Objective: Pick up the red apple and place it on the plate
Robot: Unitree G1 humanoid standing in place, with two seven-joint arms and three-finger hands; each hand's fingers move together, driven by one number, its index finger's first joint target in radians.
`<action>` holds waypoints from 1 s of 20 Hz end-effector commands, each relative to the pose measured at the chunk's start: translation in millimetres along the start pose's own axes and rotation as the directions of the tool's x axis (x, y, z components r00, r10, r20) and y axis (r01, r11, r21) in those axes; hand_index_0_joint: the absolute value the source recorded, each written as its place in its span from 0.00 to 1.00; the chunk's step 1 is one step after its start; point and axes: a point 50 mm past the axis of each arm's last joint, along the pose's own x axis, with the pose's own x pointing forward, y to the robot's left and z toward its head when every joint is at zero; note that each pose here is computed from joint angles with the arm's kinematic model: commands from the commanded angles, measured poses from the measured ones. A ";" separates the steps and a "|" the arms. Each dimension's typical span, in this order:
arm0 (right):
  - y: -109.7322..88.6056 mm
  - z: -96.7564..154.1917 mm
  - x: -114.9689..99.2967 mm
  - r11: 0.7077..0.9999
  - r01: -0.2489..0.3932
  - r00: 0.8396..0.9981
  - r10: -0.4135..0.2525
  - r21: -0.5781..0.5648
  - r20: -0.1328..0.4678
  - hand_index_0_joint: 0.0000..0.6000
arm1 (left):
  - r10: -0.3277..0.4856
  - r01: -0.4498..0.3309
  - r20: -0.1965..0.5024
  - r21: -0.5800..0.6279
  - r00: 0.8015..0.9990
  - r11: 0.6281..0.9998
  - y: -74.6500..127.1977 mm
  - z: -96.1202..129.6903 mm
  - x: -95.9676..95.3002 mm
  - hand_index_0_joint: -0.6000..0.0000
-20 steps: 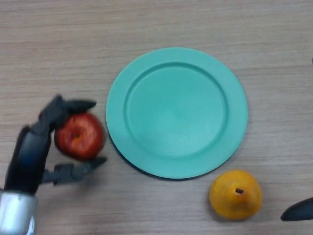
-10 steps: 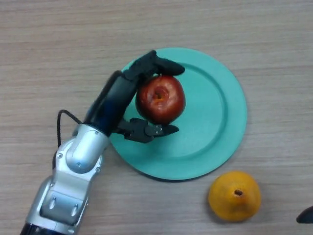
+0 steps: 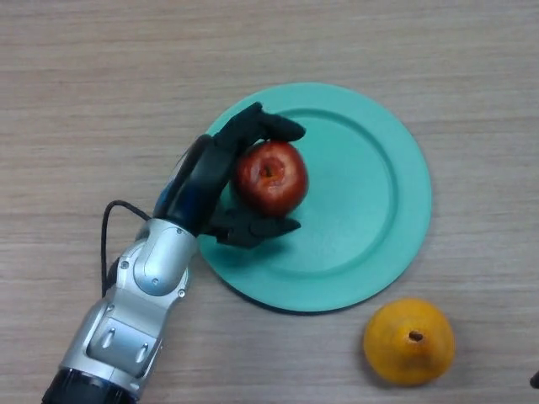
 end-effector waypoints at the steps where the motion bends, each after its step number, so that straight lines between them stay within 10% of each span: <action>1: -2.7 30.2 -1.4 0.996 0.037 0.978 -0.021 -0.078 0.206 0.00 | 0.118 -0.126 0.137 0.056 0.984 0.990 26.6 26.8 1.6 0.83; 2: -0.7 29.0 2.2 0.996 0.038 0.980 -0.020 -0.085 0.198 0.00 | 0.137 -0.146 0.105 0.081 0.985 0.986 37.6 30.4 -1.4 0.99; 10: 4.5 28.2 27.5 0.998 0.029 0.984 -0.018 -0.055 0.180 0.00 | 0.165 -0.122 0.189 -0.216 0.968 0.969 108.1 102.7 -64.7 1.00; 14: 7.7 27.5 34.5 0.999 0.034 0.982 -0.033 -0.001 0.188 0.00 | 0.254 -0.151 0.282 -0.342 0.925 0.928 132.0 99.9 -106.6 1.00; 20: 20.5 20.1 42.7 0.998 0.045 0.987 -0.051 0.044 0.155 0.00 | 0.323 -0.284 0.325 -0.161 0.889 0.945 139.2 79.4 -124.0 1.00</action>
